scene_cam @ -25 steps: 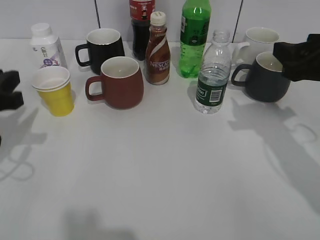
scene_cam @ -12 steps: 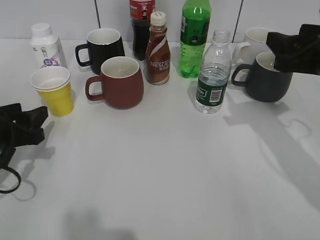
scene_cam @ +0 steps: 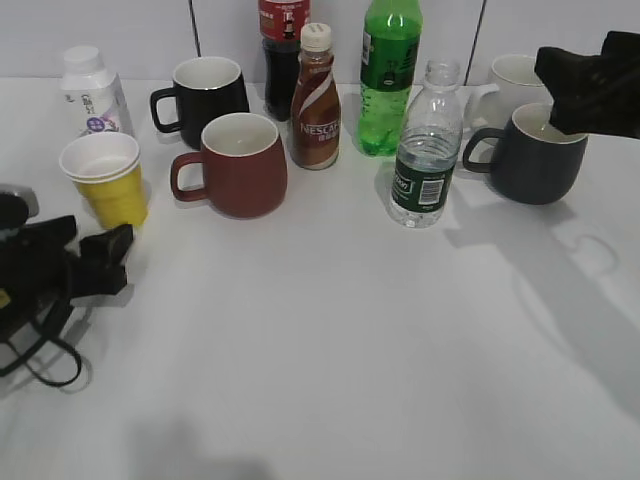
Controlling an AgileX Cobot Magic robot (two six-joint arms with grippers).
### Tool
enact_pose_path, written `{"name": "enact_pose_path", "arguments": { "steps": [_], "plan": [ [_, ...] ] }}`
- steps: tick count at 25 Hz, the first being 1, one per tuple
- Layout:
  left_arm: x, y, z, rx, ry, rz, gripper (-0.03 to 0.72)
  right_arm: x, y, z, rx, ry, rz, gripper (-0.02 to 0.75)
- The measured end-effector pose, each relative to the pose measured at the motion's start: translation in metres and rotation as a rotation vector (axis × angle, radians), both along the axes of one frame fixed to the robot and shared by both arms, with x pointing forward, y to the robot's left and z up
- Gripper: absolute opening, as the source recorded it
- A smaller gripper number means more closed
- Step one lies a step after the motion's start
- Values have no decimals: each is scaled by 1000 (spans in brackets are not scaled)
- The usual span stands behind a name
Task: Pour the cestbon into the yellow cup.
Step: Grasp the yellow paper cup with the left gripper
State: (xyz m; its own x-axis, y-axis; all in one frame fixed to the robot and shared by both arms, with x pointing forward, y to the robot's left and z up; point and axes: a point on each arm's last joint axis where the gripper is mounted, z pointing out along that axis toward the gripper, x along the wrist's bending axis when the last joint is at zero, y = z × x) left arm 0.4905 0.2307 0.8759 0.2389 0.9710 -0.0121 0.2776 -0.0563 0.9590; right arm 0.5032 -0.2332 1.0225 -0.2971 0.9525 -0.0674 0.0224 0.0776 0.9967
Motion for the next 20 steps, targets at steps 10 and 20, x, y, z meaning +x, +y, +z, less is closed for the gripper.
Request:
{"name": "enact_pose_path", "arguments": {
  "steps": [10, 20],
  "plan": [
    [26, -8, -3, -3, -45, -8, 608, 0, 0, 0, 4, 1, 0, 511],
    [40, -12, -8, -7, -57, -7, 608, 0, 0, 0, 5, 0, 0, 511]
  ]
}}
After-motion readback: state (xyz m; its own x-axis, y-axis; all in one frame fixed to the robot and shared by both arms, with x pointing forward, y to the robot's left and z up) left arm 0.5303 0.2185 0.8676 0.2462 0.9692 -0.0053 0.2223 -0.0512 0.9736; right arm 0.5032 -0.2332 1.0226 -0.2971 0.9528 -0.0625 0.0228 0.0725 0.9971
